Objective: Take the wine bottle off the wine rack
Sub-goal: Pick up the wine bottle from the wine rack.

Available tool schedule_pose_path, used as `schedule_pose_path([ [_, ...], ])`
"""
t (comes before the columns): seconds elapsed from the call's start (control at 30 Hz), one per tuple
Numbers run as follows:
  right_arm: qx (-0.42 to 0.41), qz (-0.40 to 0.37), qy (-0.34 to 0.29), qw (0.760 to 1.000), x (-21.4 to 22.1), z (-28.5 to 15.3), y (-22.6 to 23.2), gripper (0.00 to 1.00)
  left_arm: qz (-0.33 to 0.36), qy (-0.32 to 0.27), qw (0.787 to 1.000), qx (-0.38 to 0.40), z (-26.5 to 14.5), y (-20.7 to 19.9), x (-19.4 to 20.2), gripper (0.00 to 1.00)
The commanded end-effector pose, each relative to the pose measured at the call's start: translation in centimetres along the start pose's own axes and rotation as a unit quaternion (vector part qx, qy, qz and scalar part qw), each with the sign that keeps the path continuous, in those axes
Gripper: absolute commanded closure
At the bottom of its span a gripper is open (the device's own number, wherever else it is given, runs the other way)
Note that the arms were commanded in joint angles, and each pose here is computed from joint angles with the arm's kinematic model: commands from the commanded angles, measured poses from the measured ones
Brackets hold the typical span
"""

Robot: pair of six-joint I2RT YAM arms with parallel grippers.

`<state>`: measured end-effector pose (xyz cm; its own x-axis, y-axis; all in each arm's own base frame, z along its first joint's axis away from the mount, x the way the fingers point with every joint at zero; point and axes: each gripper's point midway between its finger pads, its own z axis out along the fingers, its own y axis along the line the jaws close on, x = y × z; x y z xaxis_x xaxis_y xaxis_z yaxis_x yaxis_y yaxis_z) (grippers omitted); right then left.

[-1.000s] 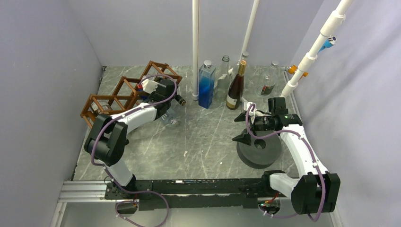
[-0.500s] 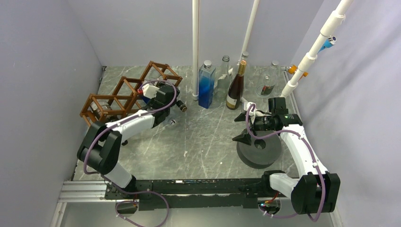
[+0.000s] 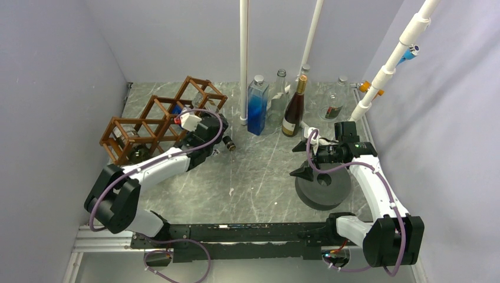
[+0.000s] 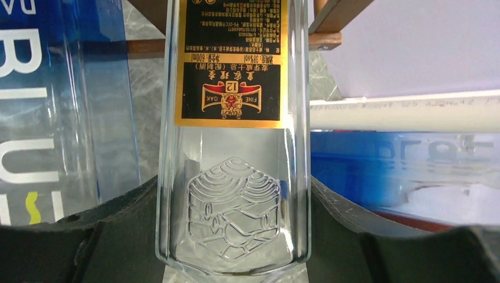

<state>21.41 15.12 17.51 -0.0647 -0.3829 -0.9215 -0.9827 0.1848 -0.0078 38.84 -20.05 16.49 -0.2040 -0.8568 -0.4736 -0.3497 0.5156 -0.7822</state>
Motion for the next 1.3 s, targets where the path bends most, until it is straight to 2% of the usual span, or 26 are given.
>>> schedule_pose_path([
  [0.0,-0.005,-0.031,-0.029,0.999,-1.9,-0.3,-0.1,0.00,-0.056,-0.048,0.996,0.055,-2.2,-4.0,-3.1,1.00],
  [0.57,-0.018,-0.022,-0.038,0.999,-1.9,-0.1,0.2,0.00,-0.053,-0.032,0.994,0.089,-4.3,-2.9,-2.2,1.00],
  [1.27,-0.025,-0.018,-0.038,0.999,-1.8,0.0,0.4,0.00,-0.061,-0.024,0.986,0.151,-7.4,-4.1,-2.6,1.00],
])
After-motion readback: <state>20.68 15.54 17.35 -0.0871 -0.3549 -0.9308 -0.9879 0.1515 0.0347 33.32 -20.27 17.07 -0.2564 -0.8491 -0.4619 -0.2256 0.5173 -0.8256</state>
